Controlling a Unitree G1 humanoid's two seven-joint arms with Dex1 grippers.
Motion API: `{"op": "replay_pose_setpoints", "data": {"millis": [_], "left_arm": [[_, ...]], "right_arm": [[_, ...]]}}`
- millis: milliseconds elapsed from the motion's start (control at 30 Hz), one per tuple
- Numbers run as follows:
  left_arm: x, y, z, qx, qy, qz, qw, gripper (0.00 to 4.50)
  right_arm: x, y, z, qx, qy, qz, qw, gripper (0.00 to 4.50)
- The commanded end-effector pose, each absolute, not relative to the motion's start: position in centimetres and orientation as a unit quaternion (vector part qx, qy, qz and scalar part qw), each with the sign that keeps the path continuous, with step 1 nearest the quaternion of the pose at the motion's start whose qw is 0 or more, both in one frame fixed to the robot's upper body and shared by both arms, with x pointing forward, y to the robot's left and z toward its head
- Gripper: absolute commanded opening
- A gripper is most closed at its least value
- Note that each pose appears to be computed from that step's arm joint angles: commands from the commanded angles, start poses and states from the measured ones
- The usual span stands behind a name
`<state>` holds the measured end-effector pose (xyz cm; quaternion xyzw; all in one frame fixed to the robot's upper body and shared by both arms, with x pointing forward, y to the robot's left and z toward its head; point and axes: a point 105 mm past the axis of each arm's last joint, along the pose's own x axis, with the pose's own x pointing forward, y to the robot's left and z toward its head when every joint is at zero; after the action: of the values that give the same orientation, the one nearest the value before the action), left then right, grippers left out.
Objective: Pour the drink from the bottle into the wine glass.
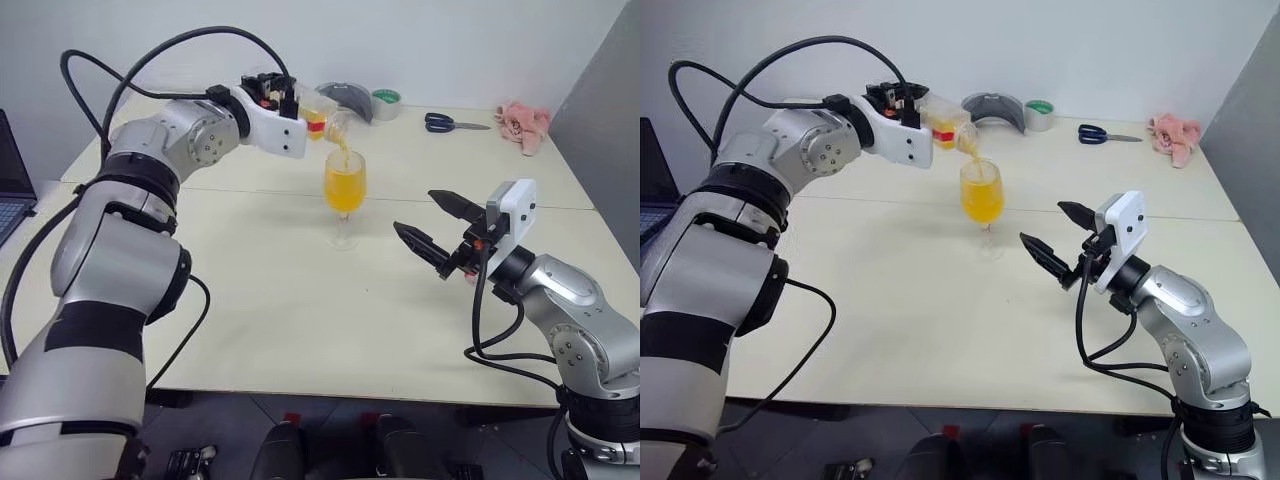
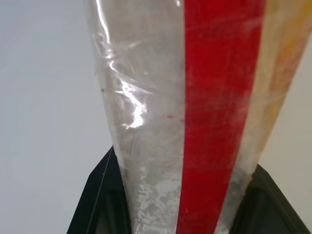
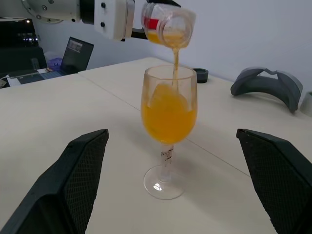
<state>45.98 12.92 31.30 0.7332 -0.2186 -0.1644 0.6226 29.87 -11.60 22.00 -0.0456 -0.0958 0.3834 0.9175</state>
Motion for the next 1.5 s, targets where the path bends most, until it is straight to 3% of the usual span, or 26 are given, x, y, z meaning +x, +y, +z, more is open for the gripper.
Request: {"op": "replay_pose_setpoints", "data": {"millis": [33,233,533,800,1067,1500], "left_arm": [[45.6,12.2,32.8,0.694,-0.245,-0.16,0.658,1.77],[45.3,11.5,33.7,0.633,-0.26,-0.173,0.708,1.77],[45.4,14.2,36.0,0.396,-0.276,-0.143,0.864,1.77],[45.6,17.6,28.2,0.154,-0.206,-0.09,0.962,1.77],[44.0,18.5,22.6,0.012,-0.149,-0.025,0.988,1.77],[42.7,18.9,16.5,0.019,-0.09,-0.008,0.996,1.77]], "right_arm": [[29.7,-11.6,23.0,-0.054,-0.119,0.382,0.915,4.5],[29.6,-11.5,22.9,-0.061,-0.117,0.387,0.913,4.5],[29.1,-11.2,23.1,-0.071,-0.116,0.405,0.904,4.5],[27.5,-10.9,22.3,-0.089,-0.096,0.438,0.889,4.5],[25.4,-10.3,21.1,-0.101,-0.077,0.494,0.86,4.5],[26.0,-10.1,21.5,-0.101,-0.077,0.486,0.865,4.5]]}}
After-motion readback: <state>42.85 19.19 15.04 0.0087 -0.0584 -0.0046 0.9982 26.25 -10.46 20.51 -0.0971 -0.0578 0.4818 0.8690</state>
